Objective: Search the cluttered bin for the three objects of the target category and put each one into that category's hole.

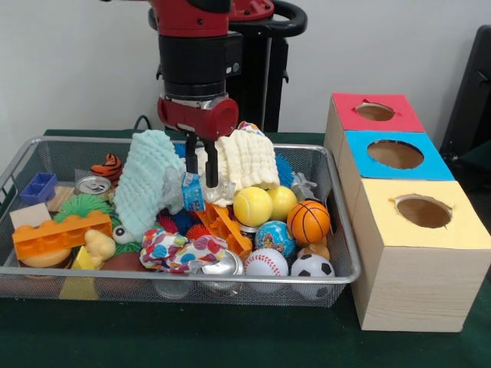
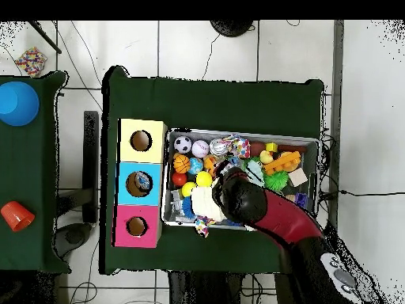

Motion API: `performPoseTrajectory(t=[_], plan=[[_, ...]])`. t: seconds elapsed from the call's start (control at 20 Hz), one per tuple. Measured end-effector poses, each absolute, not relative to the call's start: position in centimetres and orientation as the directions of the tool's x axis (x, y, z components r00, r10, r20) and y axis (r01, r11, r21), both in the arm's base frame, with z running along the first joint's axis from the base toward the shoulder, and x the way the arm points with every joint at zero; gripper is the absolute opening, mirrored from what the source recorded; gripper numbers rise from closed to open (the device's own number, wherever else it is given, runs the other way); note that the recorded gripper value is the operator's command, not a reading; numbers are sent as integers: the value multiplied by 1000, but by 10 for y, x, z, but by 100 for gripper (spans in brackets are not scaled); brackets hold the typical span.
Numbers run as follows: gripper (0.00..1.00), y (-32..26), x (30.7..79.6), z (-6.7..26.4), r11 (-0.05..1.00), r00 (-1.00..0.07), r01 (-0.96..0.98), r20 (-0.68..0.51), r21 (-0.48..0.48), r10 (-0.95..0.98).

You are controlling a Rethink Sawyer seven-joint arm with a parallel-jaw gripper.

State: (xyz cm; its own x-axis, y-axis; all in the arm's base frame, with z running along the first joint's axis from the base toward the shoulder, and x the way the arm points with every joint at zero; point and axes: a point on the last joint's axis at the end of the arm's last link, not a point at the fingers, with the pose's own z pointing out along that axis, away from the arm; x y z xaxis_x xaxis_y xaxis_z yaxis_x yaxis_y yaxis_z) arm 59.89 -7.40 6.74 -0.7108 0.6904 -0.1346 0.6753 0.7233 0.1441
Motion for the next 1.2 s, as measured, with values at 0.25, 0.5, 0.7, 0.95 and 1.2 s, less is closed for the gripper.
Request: performPoseTrajectory(t=[0.25, 0.5, 0.7, 0.95, 1.2], plan=[[0, -62, 591, 69, 760, -744, 644, -164, 86, 648], [0, -52, 588, 73, 775, -758, 628, -175, 66, 629], [0, -51, 586, 85, 778, -762, 626, -168, 52, 625], [0, -47, 587, 115, 766, -756, 641, -128, 54, 642], [0, -44, 588, 150, 739, -731, 669, -115, 79, 673]])
